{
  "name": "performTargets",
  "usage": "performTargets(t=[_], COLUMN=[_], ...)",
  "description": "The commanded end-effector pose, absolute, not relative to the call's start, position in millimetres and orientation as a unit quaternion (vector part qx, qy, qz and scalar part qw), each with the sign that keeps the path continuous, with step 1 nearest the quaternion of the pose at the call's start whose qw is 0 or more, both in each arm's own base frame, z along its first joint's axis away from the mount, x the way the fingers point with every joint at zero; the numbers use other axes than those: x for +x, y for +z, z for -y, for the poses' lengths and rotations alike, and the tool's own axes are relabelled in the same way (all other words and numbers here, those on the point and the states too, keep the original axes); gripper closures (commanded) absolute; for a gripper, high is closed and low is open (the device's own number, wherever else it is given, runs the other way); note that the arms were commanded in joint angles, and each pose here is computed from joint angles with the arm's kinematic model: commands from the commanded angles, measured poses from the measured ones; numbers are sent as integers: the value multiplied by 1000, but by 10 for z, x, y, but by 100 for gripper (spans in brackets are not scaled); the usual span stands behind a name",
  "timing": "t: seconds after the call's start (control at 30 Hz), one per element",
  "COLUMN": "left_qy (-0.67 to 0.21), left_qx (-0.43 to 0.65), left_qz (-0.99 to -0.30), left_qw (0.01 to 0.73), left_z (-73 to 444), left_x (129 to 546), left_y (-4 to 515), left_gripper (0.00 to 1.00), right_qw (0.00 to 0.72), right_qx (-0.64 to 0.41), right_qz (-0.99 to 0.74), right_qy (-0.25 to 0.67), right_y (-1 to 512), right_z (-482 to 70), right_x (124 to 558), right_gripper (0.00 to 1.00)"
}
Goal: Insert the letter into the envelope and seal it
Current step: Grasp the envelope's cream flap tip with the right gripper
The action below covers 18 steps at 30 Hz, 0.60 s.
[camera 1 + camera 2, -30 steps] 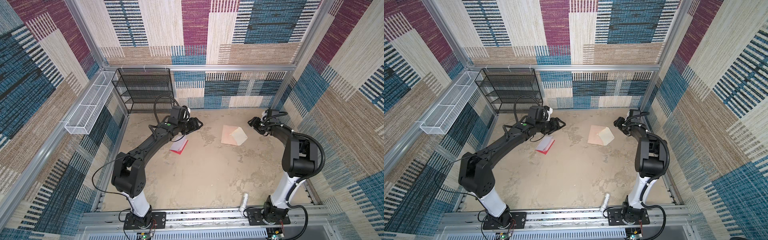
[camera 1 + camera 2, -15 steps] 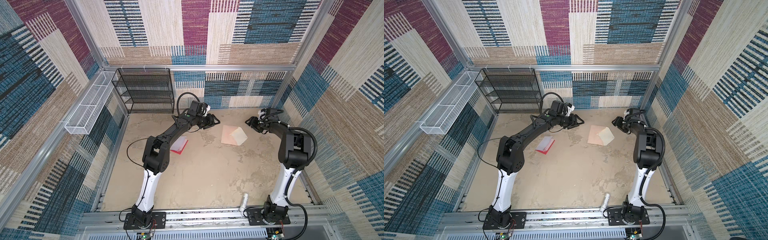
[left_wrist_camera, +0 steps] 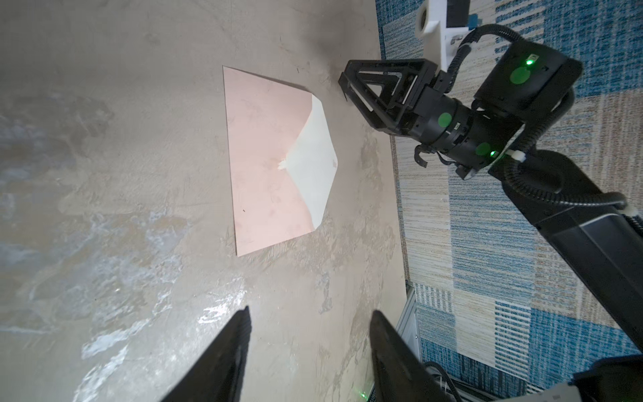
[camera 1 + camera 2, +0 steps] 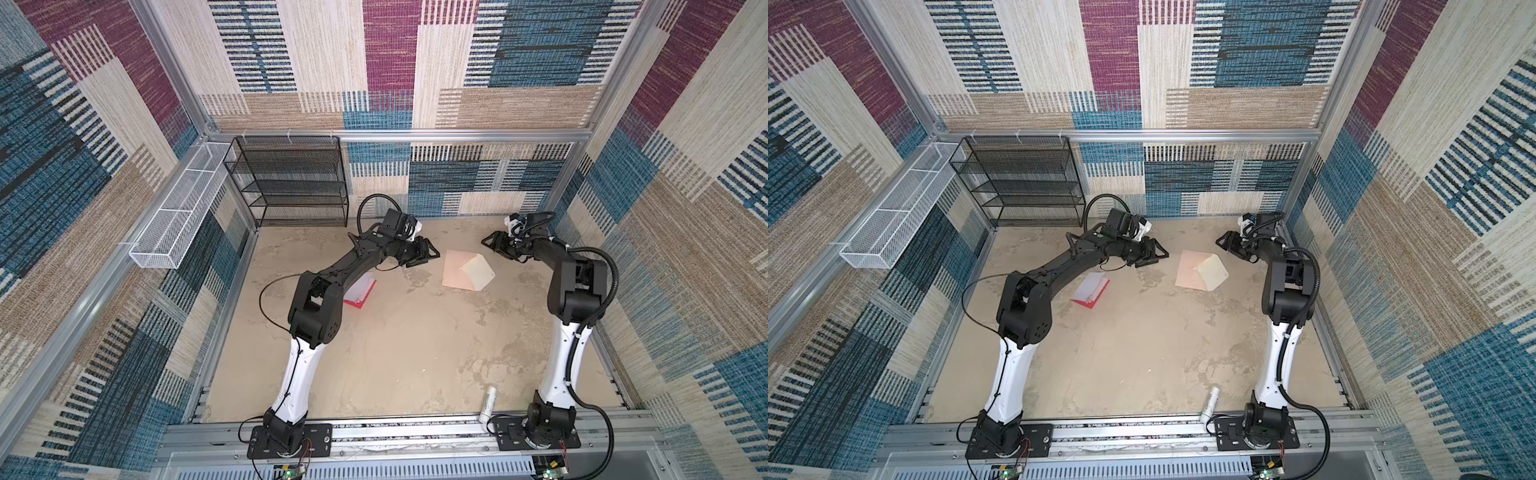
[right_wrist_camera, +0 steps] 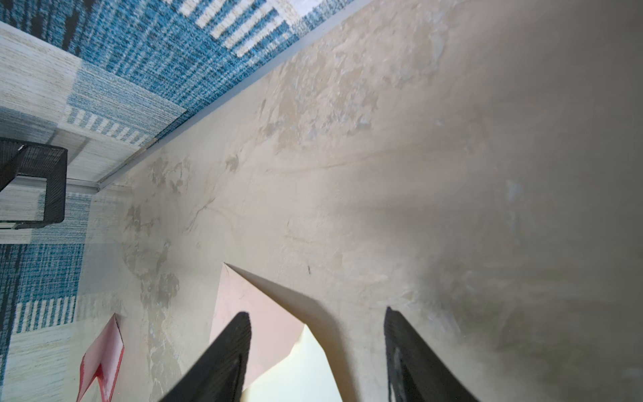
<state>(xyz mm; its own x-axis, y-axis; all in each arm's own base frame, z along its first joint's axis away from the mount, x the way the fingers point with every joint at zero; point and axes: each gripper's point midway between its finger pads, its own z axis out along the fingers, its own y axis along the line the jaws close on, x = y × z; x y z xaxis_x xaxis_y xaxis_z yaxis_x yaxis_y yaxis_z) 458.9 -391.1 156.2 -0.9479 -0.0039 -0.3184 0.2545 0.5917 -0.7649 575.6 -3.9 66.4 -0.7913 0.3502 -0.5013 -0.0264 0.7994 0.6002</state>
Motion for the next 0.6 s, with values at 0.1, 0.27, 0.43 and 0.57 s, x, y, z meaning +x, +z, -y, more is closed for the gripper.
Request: performTargets(t=[0.1, 0.27, 0.43, 0.57], left_qy=[-447, -450, -451, -451], left_qx=[85, 82, 84, 87], left_qz=[-879, -878, -877, -877], left_qw=[145, 141, 141, 141], left_z=[3906, 3915, 3928, 3931], left_x=[4542, 4545, 4555, 4550], left_y=[1621, 1606, 1628, 1632], left_gripper=[43, 43, 43, 44], right_qw=[292, 270, 255, 251], right_qx=[56, 39, 39, 32], right_qz=[-898, -903, -908, -909], right_qy=[324, 333, 331, 332], right_y=[576, 480, 410, 430], right_z=[-137, -254, -270, -288], right_x=[5679, 5535, 5407, 5344], right_gripper=[37, 38, 40, 44])
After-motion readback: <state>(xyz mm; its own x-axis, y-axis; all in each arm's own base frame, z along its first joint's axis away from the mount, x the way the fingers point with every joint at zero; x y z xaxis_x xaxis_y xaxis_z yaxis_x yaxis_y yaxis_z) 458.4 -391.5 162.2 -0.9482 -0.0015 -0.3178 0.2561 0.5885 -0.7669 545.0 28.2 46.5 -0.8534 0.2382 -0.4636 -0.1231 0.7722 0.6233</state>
